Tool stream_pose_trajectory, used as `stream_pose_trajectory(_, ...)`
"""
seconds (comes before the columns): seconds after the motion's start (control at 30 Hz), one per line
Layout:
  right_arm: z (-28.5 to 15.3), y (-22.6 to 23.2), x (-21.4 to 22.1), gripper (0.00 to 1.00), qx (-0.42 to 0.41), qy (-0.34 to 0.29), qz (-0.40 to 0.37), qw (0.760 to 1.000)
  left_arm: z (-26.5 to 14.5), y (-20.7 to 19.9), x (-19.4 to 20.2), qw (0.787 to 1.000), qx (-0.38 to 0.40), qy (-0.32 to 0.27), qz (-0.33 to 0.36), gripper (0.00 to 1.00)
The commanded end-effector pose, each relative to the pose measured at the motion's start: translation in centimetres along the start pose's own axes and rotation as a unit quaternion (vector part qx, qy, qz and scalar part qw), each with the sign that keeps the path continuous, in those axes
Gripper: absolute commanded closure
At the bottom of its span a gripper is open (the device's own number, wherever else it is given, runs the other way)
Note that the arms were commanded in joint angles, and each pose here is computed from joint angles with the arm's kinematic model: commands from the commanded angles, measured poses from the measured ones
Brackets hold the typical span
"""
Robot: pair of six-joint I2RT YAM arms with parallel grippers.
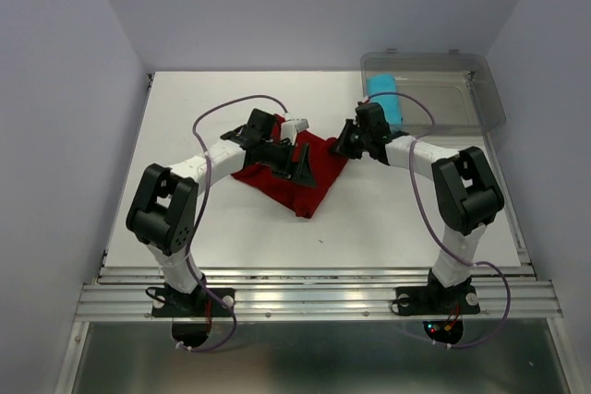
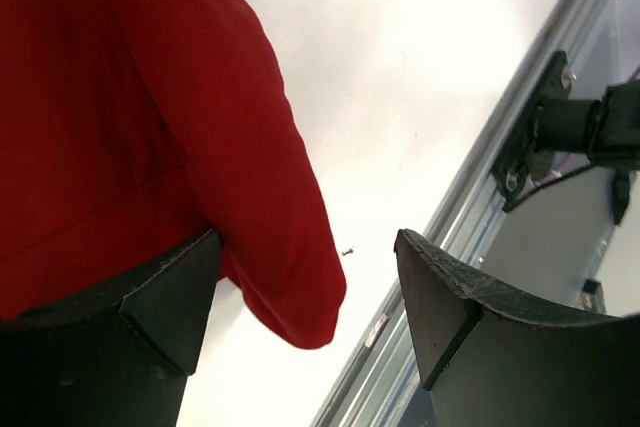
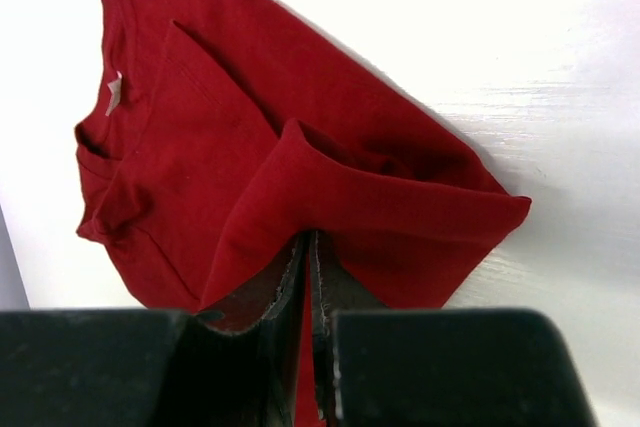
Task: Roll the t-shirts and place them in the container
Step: Roll the T-shirt to the center of the board.
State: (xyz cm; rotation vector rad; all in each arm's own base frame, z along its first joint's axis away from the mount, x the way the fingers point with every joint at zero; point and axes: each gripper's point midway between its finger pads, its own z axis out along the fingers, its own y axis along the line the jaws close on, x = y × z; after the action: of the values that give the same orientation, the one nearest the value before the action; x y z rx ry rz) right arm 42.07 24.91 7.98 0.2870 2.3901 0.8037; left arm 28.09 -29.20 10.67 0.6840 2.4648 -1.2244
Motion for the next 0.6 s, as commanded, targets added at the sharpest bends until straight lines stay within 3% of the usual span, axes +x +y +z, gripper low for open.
stream_pose_trajectory(0.0, 1.0, 1.9, -0.3, 0.89, -0.024, -0.002, -0.019, 1.000, -2.8, -0.3, -2.4, 0.997, -0.052, -0.061, 0.011, 0.18)
stream_pose_trajectory(0.1, 1.7, 1.8, 0.1, 0.89, -0.021, 0.003, -0.021, 1.000, -3.8, -0.5, -3.5, 0.993, -0.077, -0.087, 0.009, 0.20)
stream_pose_trajectory(0.2, 2.4, 1.8, 0.6, 0.89, -0.016, 0.008, -0.022, 1.000, -4.3, -1.5, -3.9, 0.992, -0.075, -0.105, 0.010, 0.35)
stream_pose_trajectory(0.23, 2.6, 1.6, 0.6, 0.89, -0.015, 0.009, -0.021, 1.000, -3.9, -2.1, -3.4, 0.993, -0.067, -0.101, 0.012, 0.42)
stream_pose_trajectory(0.27, 2.8, 1.5, 0.7, 0.89, -0.013, 0.010, -0.020, 1.000, -3.8, -2.6, -3.6, 0.992, -0.059, -0.107, 0.017, 0.58)
stream_pose_trajectory(0.33, 3.3, 1.2, 0.8, 0.89, -0.009, 0.013, -0.019, 1.000, -3.3, -3.9, -2.7, 0.994, -0.035, -0.101, 0.012, 0.81)
stream_pose_trajectory(0.4, 3.7, 0.8, 1.1, 0.89, -0.005, 0.016, -0.018, 1.000, -2.7, -4.5, -2.2, 0.995, -0.014, -0.098, 0.010, 0.96)
stream_pose_trajectory(0.43, 3.8, 0.8, 1.1, 0.89, -0.004, 0.017, -0.017, 1.000, -2.2, -4.2, -1.4, 0.996, -0.014, -0.090, 0.005, 1.00)
stream_pose_trajectory(0.57, 3.6, 1.0, 1.0, 0.89, -0.007, 0.016, -0.019, 1.000, -0.6, -1.6, 0.3, 0.996, -0.048, -0.069, -0.023, 1.00)
